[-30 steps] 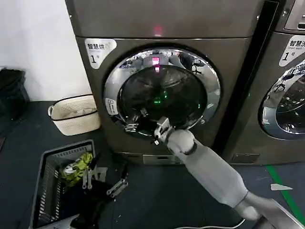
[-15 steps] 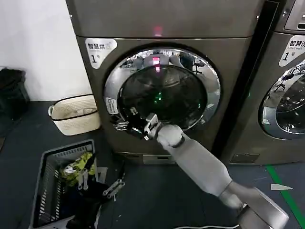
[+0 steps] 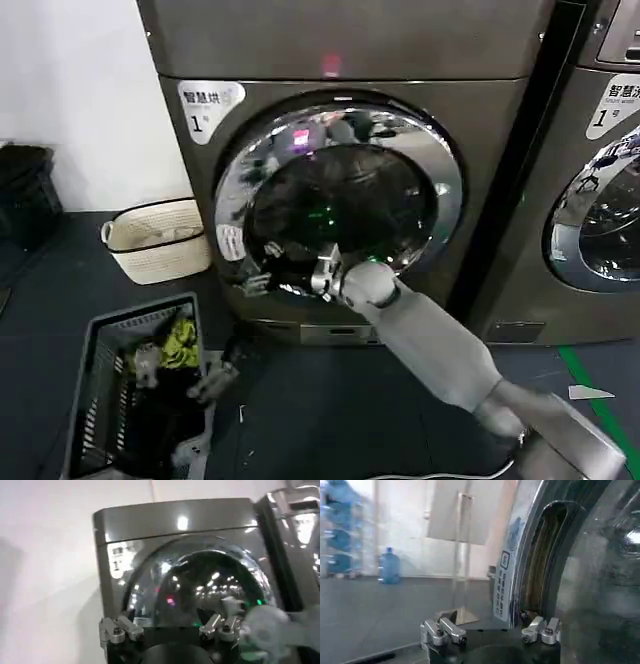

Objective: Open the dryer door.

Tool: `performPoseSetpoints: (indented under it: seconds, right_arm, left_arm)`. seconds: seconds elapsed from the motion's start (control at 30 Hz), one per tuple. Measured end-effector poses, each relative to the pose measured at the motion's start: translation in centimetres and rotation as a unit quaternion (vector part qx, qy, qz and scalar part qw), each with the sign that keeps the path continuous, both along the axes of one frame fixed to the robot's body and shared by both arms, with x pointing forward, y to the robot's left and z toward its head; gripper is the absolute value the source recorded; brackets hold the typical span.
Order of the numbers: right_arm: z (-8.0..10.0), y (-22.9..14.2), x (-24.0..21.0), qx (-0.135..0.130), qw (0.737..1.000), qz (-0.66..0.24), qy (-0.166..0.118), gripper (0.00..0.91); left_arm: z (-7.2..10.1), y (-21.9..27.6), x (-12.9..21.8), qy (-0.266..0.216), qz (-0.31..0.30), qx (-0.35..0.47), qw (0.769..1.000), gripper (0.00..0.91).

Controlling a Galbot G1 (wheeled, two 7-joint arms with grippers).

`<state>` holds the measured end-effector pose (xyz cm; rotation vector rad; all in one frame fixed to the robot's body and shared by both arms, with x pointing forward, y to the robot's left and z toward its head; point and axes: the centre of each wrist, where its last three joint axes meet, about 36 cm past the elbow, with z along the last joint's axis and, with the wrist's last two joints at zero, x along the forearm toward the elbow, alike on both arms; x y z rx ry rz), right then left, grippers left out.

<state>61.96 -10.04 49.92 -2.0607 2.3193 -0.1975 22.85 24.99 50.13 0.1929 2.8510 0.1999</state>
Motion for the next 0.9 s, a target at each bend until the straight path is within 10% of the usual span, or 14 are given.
performPoseSetpoints:
  seconds: [0.53,0.9]
  right_arm:
    - [0.1,-7.0,-2.6,0.013,0.991,0.126,-0.046,0.907]
    - [0.0,-13.5,-4.0,0.009,0.979,0.199,-0.050,0.907]
  left_arm:
    - [1.2,11.3,2.6,-0.037,0.098,0.055,0.993,0.907]
    - [2.0,12.4,6.8,-0.027,0.039,0.084,0.995,0.907]
